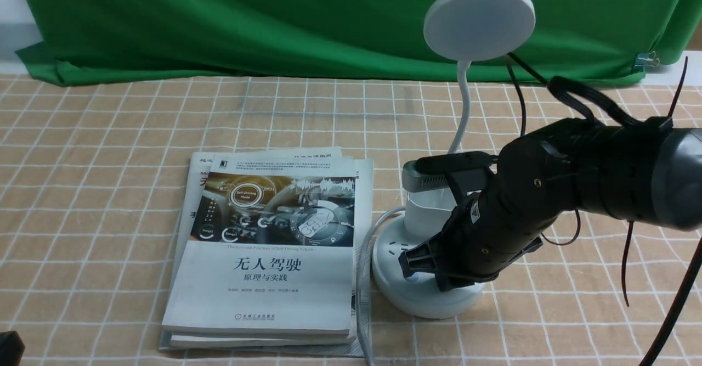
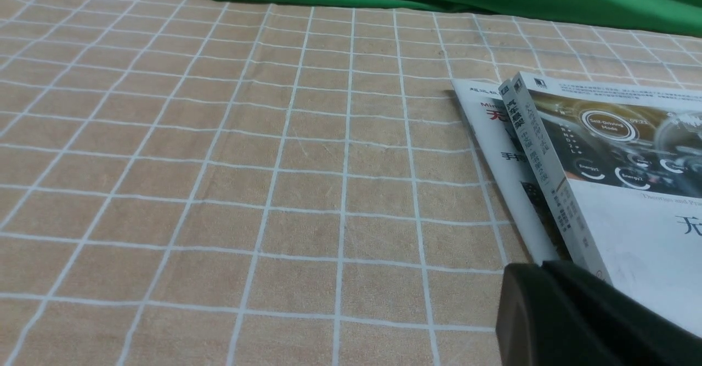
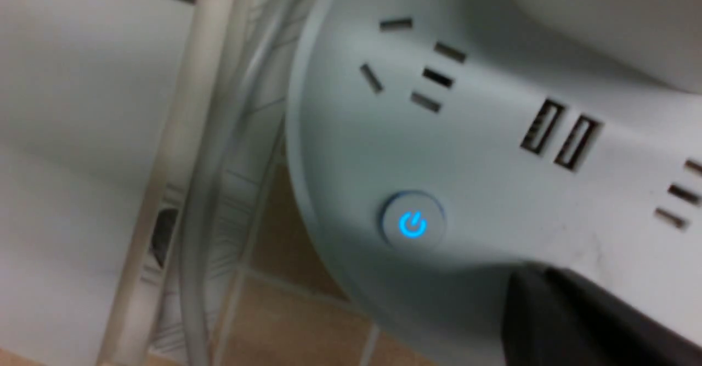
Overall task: Turn off the desk lamp on the light coffee tablecloth by hand.
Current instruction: 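Press the power button on the lamp base to turn the lamp off with the right gripper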
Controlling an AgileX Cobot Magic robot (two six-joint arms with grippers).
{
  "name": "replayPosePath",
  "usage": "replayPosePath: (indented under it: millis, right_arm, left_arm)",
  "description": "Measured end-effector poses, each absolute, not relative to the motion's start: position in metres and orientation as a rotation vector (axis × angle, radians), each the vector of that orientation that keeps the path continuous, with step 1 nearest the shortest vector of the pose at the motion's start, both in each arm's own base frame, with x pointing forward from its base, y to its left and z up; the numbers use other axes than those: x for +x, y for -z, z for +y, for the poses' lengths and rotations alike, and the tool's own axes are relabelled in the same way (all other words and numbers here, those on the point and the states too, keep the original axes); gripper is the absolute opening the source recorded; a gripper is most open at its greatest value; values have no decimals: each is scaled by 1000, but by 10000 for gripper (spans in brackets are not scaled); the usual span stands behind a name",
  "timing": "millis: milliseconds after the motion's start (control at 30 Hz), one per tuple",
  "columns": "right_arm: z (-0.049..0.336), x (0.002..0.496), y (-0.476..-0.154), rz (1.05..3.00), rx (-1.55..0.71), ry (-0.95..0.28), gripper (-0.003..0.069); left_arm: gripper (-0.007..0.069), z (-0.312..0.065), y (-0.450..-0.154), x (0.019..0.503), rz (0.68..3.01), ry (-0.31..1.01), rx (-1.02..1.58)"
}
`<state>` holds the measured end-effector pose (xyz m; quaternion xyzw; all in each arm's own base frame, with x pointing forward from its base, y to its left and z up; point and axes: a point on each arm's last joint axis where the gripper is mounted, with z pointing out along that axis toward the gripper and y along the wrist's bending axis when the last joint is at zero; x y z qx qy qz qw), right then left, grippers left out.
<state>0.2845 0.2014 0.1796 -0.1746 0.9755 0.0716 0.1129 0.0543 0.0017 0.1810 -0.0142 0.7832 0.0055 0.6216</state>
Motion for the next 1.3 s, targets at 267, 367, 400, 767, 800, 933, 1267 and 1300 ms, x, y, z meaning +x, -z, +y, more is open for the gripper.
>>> replayPosePath:
  millis: [267, 367, 400, 767, 800, 933, 1267, 1300]
  right_arm:
    - [197, 280, -202, 2796, -511, -225, 31]
    - [197, 281, -204, 2784, -500, -231, 31]
    - [198, 281, -202, 2786, -501, -229, 31]
    - [199, 286, -180, 2838, -532, -170, 31]
    - [199, 286, -181, 2833, -536, -164, 31]
    - [198, 285, -187, 2820, -533, -172, 32]
    - [196, 281, -203, 2775, -522, -199, 33]
    - [196, 282, -200, 2781, -523, -196, 33]
  left_arm:
    - [5, 2, -181, 54, 1800, -13, -33]
    - [5, 2, -181, 54, 1800, -13, -33]
    - [5, 2, -181, 54, 1800, -13, -33]
    - [5, 2, -181, 54, 1800, -13, -33]
    - [5, 2, -181, 54, 1800, -13, -33]
    - [5, 2, -181, 54, 1800, -13, -33]
    - [5, 2, -181, 54, 1800, -13, -33]
    - [5, 2, -181, 54, 1800, -13, -33]
